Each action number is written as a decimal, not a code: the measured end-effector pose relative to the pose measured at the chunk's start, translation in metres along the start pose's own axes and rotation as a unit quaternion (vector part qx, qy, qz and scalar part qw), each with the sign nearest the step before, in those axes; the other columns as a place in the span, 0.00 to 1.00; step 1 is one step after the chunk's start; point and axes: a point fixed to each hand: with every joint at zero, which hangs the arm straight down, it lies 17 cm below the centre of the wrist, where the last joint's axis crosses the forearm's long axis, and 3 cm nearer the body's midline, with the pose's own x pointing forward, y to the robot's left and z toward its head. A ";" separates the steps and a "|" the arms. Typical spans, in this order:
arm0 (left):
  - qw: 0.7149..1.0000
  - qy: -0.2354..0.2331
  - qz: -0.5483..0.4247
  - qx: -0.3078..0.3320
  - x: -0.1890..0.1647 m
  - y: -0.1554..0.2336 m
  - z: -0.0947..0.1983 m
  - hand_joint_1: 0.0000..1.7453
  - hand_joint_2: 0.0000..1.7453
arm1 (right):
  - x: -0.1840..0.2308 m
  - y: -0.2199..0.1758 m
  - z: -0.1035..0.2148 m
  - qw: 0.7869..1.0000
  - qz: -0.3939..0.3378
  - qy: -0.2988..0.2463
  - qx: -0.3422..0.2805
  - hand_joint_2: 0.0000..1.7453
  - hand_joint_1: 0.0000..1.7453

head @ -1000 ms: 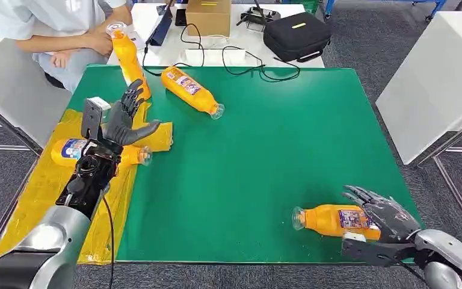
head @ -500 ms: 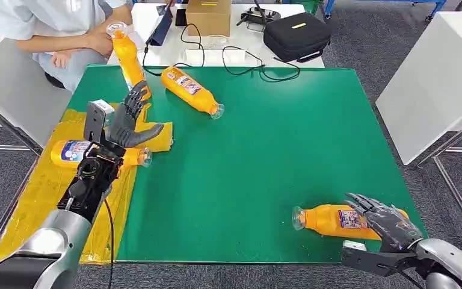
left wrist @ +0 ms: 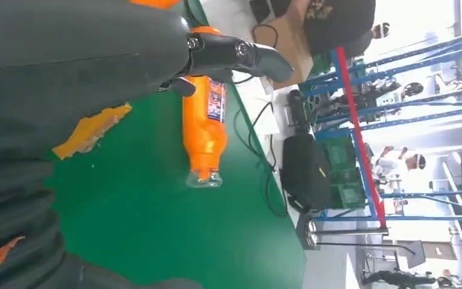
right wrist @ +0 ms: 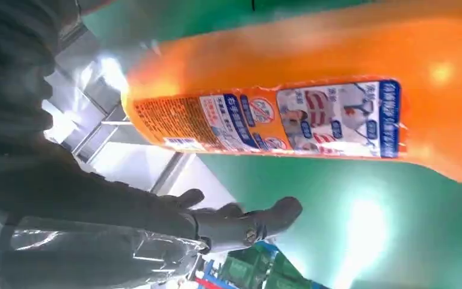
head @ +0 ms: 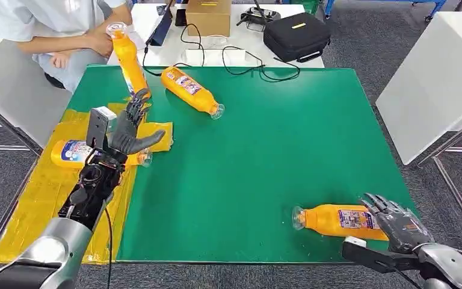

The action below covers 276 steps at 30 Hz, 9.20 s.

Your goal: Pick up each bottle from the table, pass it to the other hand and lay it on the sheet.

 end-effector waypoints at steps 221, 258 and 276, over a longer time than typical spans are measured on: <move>0.981 -0.096 0.126 -0.116 0.091 -0.165 0.022 1.00 1.00 | 0.377 -0.159 -0.115 0.753 -0.531 -0.335 -0.200 1.00 0.00; 0.685 0.233 -0.685 -0.080 -0.114 0.058 0.006 1.00 1.00 | 0.228 -0.178 -0.038 0.738 -0.539 -0.273 -0.303 1.00 0.00; 0.704 0.327 -0.624 -0.088 -0.150 0.085 0.043 0.00 1.00 | 0.220 -0.175 -0.036 0.745 -0.535 -0.256 -0.305 1.00 0.00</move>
